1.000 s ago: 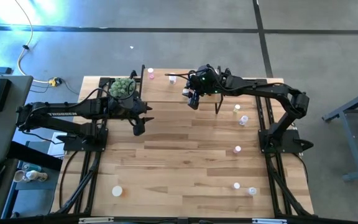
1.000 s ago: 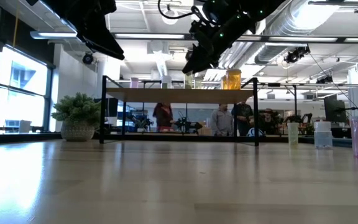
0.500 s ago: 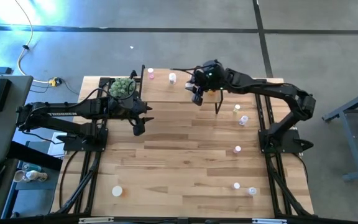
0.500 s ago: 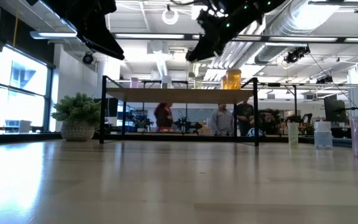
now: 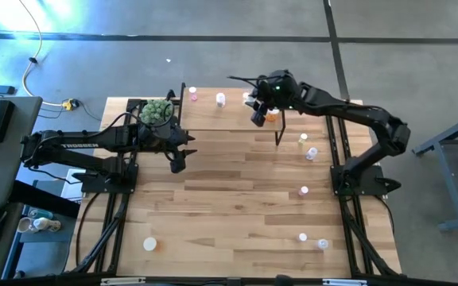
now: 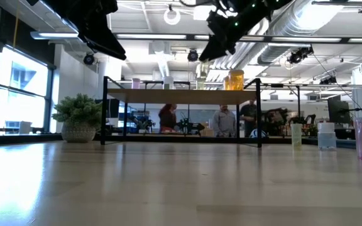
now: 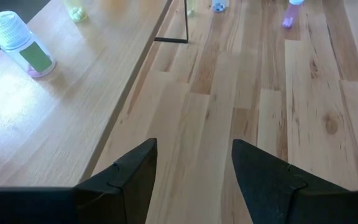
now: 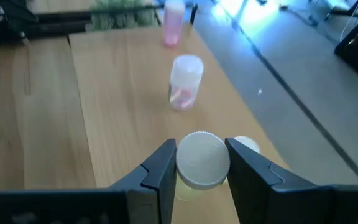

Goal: Pick and place medicine bottles onto shelf by color
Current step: Put the bottom yellow pill bottle on the shelf aligned with the other yellow pill bottle

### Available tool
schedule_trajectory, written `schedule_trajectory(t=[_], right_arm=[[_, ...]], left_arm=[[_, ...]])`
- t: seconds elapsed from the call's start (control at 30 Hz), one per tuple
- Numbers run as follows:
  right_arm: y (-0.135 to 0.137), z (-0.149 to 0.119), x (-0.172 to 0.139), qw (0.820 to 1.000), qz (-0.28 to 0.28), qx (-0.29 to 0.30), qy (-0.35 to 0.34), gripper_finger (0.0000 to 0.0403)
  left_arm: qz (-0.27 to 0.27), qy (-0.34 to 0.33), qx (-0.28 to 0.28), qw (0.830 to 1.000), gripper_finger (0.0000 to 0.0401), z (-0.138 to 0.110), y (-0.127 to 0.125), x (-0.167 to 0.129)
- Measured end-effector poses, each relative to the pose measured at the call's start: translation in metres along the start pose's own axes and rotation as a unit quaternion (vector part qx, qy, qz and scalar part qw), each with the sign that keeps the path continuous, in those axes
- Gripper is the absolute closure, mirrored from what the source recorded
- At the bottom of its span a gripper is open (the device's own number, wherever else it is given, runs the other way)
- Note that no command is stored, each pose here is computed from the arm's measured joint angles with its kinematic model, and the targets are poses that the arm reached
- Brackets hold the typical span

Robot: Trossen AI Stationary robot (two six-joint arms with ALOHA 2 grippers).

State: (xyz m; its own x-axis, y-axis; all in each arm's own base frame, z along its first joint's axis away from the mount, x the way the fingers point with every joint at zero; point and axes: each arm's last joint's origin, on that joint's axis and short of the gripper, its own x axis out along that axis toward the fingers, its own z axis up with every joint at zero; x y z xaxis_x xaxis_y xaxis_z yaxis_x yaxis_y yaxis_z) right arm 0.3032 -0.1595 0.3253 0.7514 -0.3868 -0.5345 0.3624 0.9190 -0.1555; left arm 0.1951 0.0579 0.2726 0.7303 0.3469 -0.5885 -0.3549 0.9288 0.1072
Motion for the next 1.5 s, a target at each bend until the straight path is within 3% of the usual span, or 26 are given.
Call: schedule_trajectory(t=[0.23, 0.77, 1.23, 1.5], right_arm=[[0.006, -0.008, 0.019, 1.000, 0.011, 0.016, 0.025, 0.0294], [0.009, -0.016, 0.029, 0.998, 0.016, 0.035, 0.055, 0.0294], [0.010, -0.019, 0.037, 0.997, -0.013, 0.031, 0.066, 0.0294], [0.010, -0.019, 0.038, 0.997, -0.012, 0.022, 0.068, 0.0257]], left_arm=[[0.000, 0.000, 0.000, 1.000, 0.0201, 0.000, 0.000, 0.000], [0.000, 0.000, 0.000, 1.000, 0.0201, 0.000, 0.000, 0.000], [0.000, -0.001, 0.000, 1.000, 0.0201, 0.000, 0.000, 0.000], [0.000, -0.001, 0.000, 1.000, 0.0201, 0.000, 0.000, 0.000]])
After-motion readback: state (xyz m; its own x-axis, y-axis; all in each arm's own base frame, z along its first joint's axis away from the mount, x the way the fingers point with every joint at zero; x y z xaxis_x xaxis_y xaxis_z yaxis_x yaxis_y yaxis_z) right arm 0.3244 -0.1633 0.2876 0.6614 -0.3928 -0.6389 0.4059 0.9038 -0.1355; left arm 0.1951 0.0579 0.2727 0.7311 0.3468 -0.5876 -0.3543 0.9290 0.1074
